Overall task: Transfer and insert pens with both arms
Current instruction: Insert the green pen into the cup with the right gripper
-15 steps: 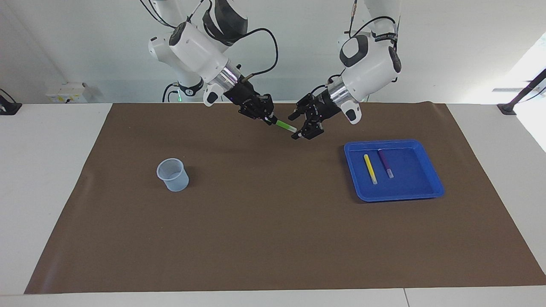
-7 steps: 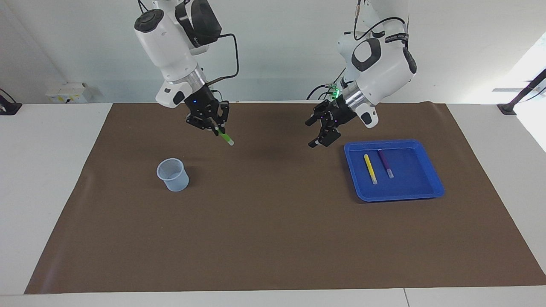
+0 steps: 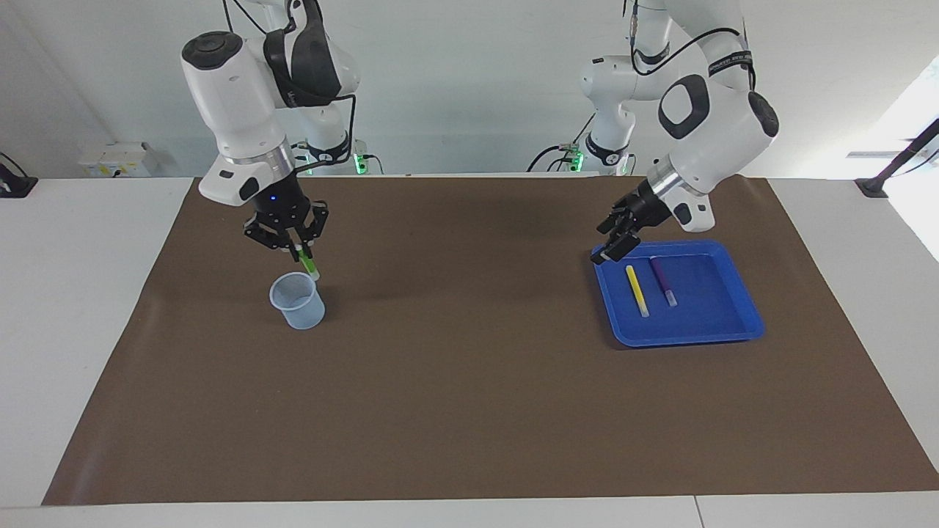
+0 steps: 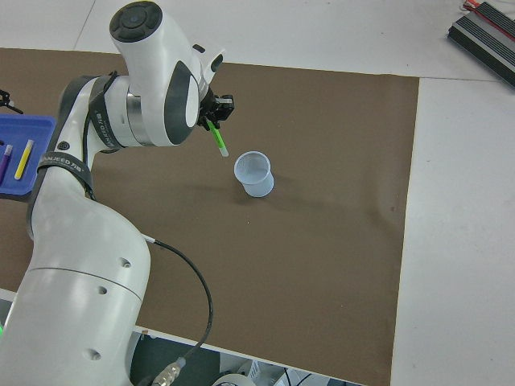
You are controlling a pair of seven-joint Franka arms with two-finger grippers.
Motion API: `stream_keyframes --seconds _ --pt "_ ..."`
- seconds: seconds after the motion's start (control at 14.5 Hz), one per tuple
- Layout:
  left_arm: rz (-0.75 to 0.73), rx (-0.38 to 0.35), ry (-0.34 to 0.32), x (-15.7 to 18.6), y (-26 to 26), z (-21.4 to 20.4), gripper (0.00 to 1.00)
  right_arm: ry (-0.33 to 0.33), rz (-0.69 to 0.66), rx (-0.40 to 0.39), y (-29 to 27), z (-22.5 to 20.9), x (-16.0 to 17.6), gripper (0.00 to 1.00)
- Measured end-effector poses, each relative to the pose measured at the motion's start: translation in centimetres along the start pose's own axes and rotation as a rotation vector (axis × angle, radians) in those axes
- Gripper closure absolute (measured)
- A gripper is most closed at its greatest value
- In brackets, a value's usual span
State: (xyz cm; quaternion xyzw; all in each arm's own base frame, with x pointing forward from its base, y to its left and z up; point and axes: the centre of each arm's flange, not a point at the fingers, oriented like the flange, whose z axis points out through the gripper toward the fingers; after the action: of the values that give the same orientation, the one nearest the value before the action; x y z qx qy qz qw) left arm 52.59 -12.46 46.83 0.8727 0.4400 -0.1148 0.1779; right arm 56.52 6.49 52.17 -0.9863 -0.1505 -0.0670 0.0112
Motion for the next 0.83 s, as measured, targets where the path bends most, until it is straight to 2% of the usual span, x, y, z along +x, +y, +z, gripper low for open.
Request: stream_keyframes --seconds 0.21,0.41,0.62,0.83 --pt "0.284 0.099 0.064 5.2 -3.5 -1.0 0.00 -0.040 0.046 0.003 2.9 2.4 -0.5 0.82" --pt "0.543 0.205 0.084 9.6 -6.1 -0.4 0.00 -0.058 0.064 0.006 3.8 4.3 -1.1 0.82" --pt "0.745 0.302 0.127 12.5 -6.7 2.4 0.00 -0.073 0.070 0.008 3.9 6.7 -2.1 0.82" --pt "0.877 0.348 0.143 14.5 -7.8 6.5 0.01 -0.053 0.084 0.001 4.5 9.3 -3.1 0.82"
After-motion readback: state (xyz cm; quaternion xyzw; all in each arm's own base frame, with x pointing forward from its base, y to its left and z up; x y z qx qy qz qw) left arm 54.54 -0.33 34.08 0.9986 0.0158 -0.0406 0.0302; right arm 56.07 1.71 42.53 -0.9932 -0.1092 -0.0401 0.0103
